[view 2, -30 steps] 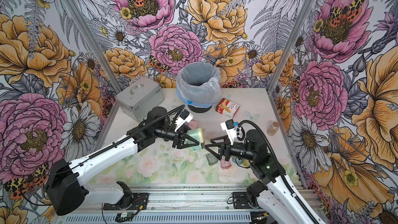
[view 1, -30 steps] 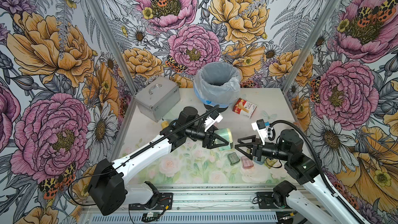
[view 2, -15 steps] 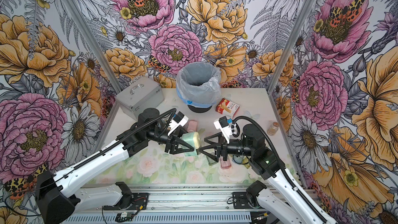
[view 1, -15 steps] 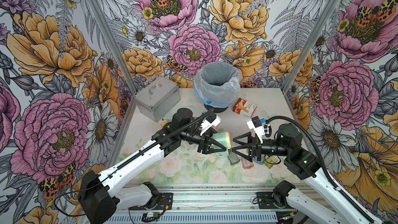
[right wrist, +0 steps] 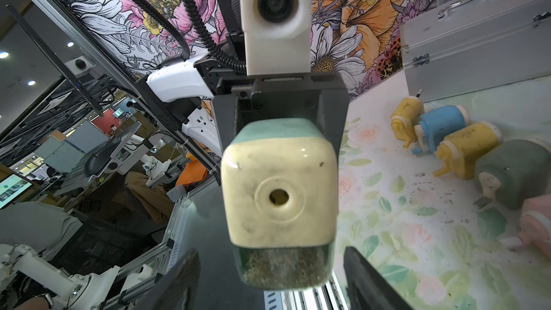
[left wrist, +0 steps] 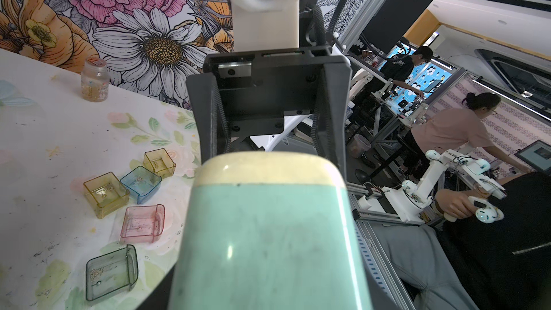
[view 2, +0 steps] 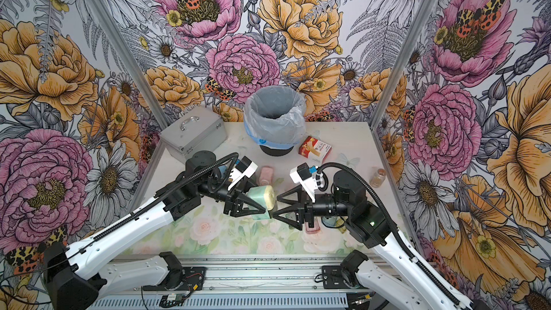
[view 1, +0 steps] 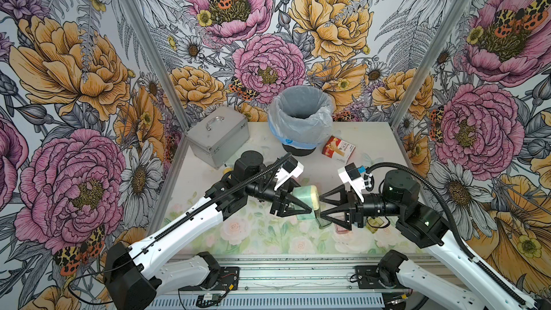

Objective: Take out the pencil sharpener tray and clean the shavings
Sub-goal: Open the container of the pencil sharpener.

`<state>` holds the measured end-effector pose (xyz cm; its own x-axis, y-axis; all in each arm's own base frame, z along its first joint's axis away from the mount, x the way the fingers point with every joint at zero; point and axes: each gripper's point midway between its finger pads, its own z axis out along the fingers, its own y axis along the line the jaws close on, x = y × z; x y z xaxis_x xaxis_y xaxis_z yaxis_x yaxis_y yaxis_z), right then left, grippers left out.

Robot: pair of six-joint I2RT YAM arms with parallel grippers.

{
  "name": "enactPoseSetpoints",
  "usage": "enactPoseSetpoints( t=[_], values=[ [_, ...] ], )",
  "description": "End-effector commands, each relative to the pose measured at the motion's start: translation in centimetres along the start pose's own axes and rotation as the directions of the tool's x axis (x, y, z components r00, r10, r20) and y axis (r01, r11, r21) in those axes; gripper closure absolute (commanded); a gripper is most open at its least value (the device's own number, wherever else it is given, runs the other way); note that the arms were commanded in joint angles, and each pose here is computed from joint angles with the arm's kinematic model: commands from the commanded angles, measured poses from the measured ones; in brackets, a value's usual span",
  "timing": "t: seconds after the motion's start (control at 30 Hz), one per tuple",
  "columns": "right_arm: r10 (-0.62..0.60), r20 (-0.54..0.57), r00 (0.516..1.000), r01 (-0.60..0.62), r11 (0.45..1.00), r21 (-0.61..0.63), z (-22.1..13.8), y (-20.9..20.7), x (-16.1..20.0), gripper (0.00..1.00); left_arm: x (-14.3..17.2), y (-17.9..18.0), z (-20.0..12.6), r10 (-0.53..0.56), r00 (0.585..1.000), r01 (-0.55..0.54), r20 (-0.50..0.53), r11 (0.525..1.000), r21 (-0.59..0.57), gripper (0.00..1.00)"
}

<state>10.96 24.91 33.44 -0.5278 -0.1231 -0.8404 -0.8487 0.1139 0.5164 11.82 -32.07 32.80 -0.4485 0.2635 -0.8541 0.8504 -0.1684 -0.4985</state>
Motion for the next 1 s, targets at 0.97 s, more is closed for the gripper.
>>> enactPoseSetpoints(
  t=[0.97],
  values=[
    [-0.085,-0.024,0.996,0.084,0.996,-0.016,0.7,1.8,-1.2,0.57,1.0,-2.2,-0.8,0.001,1.0,-0.001,-0.003,1.0,0.009,0.78]
  ],
)
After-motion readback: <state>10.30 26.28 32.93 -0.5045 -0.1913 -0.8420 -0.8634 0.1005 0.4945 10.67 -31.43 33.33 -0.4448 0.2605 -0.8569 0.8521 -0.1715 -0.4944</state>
